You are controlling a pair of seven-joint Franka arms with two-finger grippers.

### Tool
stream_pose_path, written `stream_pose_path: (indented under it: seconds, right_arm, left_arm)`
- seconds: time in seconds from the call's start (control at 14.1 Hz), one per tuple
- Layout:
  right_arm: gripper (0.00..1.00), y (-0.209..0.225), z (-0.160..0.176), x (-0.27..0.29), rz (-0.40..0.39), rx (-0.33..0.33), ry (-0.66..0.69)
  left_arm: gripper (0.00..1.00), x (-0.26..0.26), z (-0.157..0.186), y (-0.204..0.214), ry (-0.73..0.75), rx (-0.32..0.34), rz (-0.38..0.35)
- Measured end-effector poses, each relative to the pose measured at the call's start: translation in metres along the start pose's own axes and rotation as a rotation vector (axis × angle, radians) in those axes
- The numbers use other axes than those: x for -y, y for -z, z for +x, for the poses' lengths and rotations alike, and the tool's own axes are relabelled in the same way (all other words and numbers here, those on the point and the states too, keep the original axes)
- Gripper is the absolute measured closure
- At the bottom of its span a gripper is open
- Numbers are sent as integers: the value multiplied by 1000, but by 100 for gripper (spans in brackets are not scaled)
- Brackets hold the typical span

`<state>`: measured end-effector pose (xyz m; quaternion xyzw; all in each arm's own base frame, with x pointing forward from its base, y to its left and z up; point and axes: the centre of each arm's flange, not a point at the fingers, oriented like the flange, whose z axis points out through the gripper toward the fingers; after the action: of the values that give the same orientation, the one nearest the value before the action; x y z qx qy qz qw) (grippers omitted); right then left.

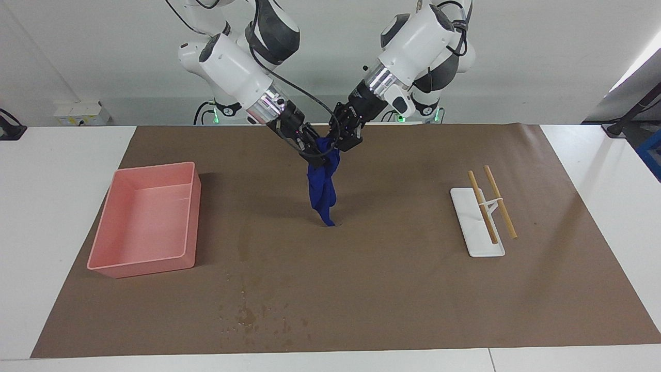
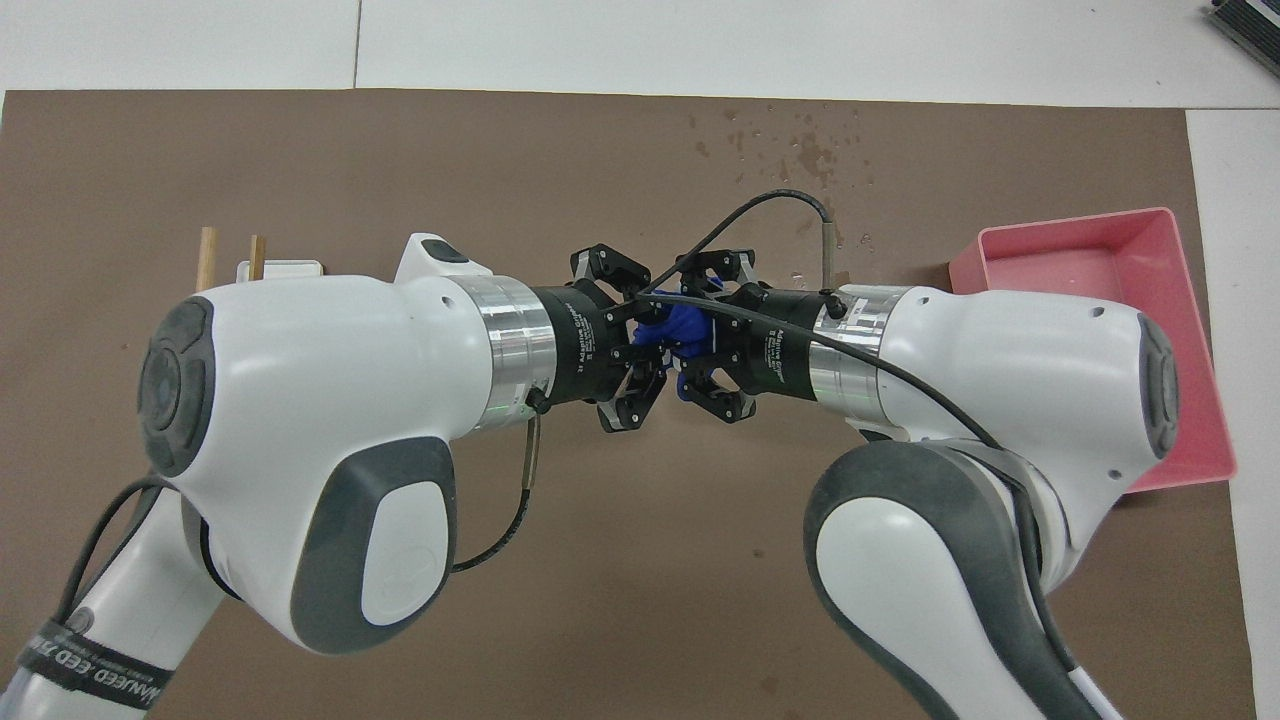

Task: Wipe water with towel using both arms
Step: 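Lower the towel to the spill while the left gripper withdraws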

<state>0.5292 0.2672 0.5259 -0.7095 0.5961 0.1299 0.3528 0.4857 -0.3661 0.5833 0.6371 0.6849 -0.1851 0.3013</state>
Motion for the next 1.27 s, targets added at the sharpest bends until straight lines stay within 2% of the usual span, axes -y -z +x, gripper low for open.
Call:
stream_pose_path:
  seconds: [0.14,0.28,0.35,0.49,0.57,0.71,0.85,1.06,1.27]
  right_arm:
    - [79,-2,2,-1,-14,-3,9]
    - [79,-8,-2,-7,-52,5,18]
    - [79,-10,-5,-9,-58,7,22]
    - [79,-13,-7,-12,-77,5,42]
    - [79,-15,-6,-15,-116,-10,93]
    - [79,-16,4,-27,-257,-67,271]
    - [79,-9,21,-36,-395,-104,471]
    - [79,19,64,-45,-625,-138,822]
    - [79,40,99,-47,-811,-167,1116]
  left_arm:
    - [66,0,-2,3,-4,4,-7]
    - [40,-8,-1,11,-30,10,-39]
    - [26,-12,0,15,-79,2,-53]
    - [2,-25,7,27,-248,-55,-95]
    - [0,-36,17,34,-320,-89,-116]
    - [0,-63,48,52,-468,-161,-143]
    - [0,-86,89,72,-627,-266,-106]
    - [0,-101,140,92,-952,-444,75]
    - [0,-104,175,110,-1318,-530,338]
